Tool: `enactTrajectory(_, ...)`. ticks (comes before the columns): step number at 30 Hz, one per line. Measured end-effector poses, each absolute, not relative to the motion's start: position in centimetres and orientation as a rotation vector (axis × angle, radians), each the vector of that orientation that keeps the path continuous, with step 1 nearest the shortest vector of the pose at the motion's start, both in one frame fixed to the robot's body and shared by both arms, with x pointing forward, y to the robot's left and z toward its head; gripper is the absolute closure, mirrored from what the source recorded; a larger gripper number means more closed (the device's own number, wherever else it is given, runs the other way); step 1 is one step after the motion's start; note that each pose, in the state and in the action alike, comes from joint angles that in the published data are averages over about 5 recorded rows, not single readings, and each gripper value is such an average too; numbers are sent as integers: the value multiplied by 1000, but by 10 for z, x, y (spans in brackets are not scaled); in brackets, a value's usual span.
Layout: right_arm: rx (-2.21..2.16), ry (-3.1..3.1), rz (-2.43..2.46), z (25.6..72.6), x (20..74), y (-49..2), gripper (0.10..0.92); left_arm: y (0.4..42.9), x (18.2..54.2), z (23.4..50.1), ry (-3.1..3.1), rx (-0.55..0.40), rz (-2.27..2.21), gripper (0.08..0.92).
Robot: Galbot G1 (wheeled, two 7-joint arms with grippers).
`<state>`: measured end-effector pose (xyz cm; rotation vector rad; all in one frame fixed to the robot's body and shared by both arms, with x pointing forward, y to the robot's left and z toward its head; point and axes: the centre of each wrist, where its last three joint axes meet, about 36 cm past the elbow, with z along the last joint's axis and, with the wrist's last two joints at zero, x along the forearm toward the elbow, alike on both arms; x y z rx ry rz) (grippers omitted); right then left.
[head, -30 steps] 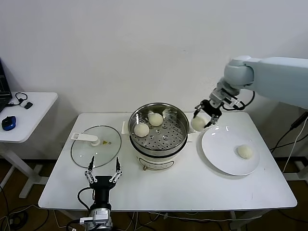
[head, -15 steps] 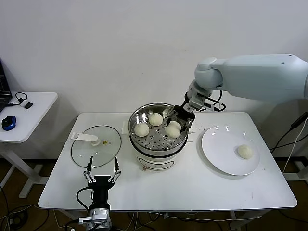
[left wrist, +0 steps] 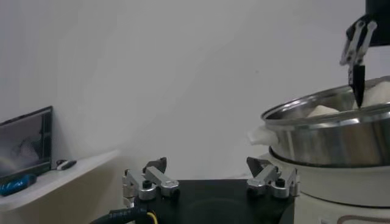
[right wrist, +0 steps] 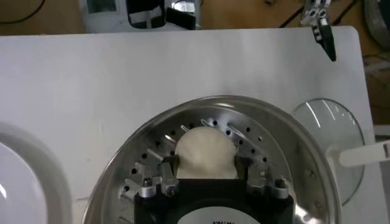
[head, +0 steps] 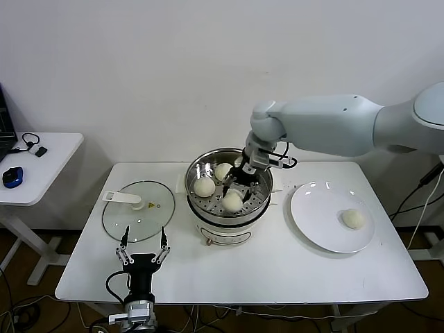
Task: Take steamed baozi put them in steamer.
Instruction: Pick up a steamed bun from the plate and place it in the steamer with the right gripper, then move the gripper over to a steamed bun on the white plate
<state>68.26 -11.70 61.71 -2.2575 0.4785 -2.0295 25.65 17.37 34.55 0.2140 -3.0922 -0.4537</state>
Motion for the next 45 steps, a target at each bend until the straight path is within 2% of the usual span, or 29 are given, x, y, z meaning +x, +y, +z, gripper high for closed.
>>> enactTrajectory(4,-2256,461,-2024,611,686,-111,374,173,257,346,-3093,214,-451,177)
enactTrajectory(12,-2242,461,-2031,611,692,-111,213,173,256,346,-3094,211,-449,177)
enactTrajectory(24,-2235,636,-2113,645,695,-135,200,169,256,351,-3104,200,-450,177)
enactTrajectory(34,-2292,1123,-2338,683,686,-228,200,165,257,350,-3111,174,-433,177)
enactTrajectory(45,-2370,1682,-2453,663,667,-353,200,165,257,346,-3112,168,-422,177)
